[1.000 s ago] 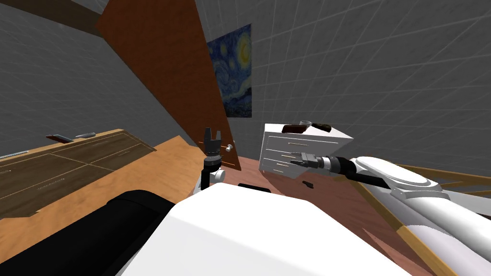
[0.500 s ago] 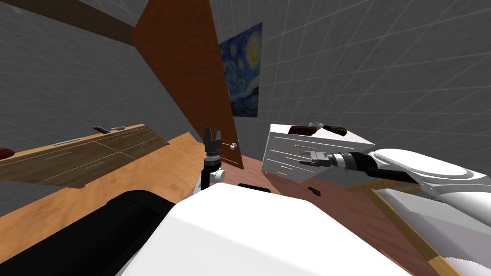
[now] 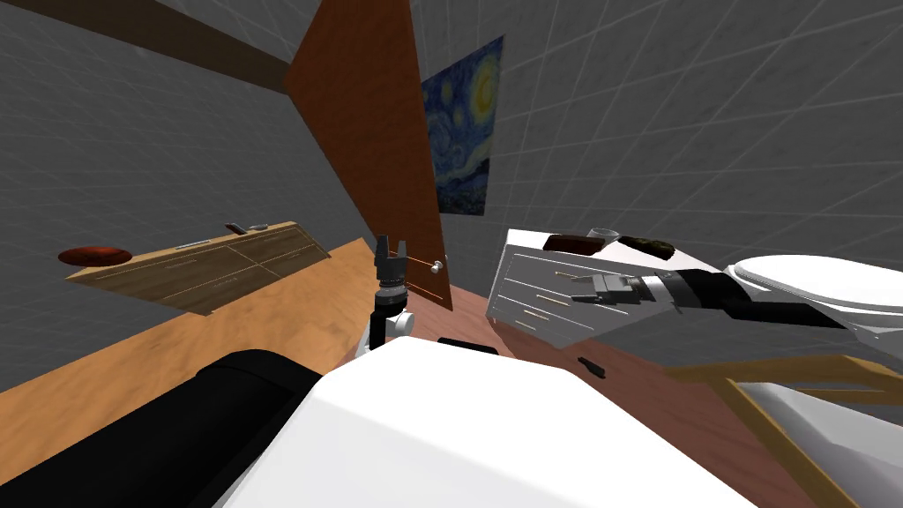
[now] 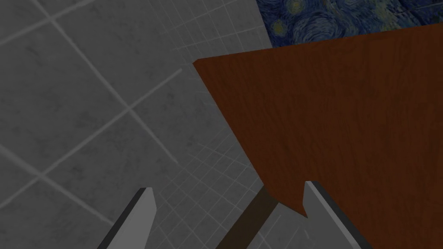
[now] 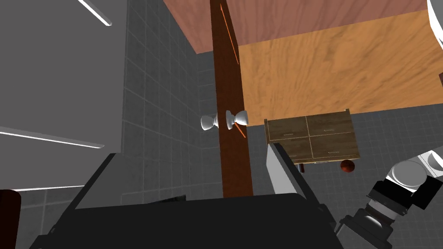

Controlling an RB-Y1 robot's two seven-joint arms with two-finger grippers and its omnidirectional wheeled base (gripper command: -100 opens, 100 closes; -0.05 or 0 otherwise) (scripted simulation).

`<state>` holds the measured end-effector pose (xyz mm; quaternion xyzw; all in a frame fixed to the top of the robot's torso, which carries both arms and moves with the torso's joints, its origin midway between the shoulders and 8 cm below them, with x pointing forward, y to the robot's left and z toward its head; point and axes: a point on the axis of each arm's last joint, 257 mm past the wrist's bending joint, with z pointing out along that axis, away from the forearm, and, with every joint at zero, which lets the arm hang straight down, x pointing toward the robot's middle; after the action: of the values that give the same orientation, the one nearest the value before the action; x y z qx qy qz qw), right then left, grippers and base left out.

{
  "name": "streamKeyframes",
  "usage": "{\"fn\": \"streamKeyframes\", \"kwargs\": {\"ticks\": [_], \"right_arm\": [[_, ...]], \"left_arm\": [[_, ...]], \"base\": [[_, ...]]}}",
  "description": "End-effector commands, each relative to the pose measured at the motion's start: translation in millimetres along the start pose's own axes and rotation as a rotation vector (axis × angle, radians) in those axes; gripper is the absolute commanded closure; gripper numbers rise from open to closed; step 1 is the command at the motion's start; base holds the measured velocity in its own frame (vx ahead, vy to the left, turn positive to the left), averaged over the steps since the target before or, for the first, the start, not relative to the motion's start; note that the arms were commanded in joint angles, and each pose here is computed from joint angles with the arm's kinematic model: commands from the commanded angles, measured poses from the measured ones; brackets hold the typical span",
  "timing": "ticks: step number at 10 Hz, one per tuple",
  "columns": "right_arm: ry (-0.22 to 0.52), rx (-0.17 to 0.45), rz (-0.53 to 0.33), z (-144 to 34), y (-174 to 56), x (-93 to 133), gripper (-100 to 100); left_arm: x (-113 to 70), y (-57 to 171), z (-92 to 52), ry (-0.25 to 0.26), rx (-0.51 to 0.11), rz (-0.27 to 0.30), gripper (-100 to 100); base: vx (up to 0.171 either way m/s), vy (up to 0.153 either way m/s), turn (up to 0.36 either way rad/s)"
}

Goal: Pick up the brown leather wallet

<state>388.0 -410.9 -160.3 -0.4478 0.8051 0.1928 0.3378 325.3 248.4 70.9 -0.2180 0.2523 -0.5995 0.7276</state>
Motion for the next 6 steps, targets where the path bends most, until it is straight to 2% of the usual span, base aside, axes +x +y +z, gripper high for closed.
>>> {"fn": "streamKeyframes", "kwargs": {"ticks": [1, 6], "right_arm": [[0.055, 0.027, -0.017, -20.6, -9.4, 5.1, -100], [0.283, 0.136, -0.060, -104.4, -43.2, 30.0, -100]], "left_arm": [[0.0, 0.0, 0.0, 0.000, 0.000, 0.000, 0], [-0.1, 0.0, -0.1, 0.000, 0.000, 0.000, 0]], "base": [[-0.003, -0.002, 0.193], [0.011, -0.001, 0.219]]}}
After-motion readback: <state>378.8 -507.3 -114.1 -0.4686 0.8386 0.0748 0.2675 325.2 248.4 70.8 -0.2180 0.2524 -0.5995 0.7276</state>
